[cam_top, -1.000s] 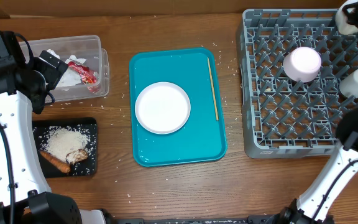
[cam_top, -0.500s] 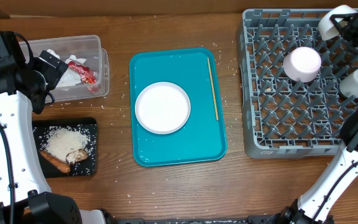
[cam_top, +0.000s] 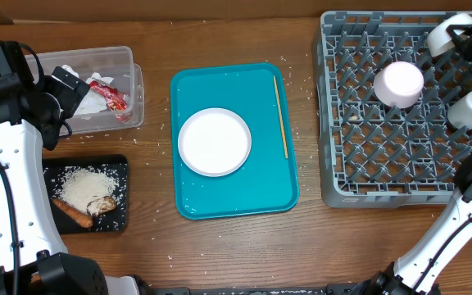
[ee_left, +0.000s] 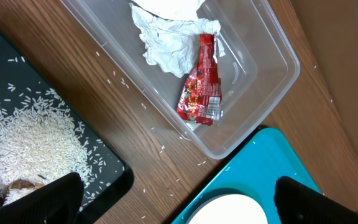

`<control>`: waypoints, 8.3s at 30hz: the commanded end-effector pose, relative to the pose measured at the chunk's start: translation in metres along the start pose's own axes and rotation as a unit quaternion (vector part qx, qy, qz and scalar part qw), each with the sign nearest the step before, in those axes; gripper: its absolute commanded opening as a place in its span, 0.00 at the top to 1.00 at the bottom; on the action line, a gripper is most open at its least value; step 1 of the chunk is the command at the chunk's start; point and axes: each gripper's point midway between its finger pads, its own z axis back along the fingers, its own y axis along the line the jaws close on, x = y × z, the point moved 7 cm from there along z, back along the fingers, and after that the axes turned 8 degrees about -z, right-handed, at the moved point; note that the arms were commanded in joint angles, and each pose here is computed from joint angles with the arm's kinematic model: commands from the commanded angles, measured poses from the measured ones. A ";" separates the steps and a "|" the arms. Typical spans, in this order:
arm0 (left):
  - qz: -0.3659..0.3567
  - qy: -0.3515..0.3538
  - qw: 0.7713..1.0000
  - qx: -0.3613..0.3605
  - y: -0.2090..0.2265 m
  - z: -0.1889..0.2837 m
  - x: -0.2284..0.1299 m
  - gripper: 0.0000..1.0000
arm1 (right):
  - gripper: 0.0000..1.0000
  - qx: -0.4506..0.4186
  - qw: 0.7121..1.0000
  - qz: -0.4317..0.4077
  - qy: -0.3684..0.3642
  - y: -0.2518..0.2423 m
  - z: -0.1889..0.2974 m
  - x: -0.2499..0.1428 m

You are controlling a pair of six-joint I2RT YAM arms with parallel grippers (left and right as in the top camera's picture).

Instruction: Sort waste into correct bins and load items into the dishwasher

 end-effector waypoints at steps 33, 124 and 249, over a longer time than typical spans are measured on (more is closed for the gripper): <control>0.002 -0.016 1.000 -0.006 -0.003 0.010 0.004 0.00 | 0.22 -0.309 0.913 -0.046 -0.262 0.149 0.135 -0.023; 0.002 -0.016 1.000 -0.006 -0.003 0.010 0.004 0.00 | 0.08 -0.379 0.840 0.299 0.246 0.183 -0.160 -0.358; 0.002 -0.016 1.000 -0.006 -0.003 0.010 0.004 0.00 | 0.00 -0.319 0.827 0.259 0.384 0.125 -0.206 -0.436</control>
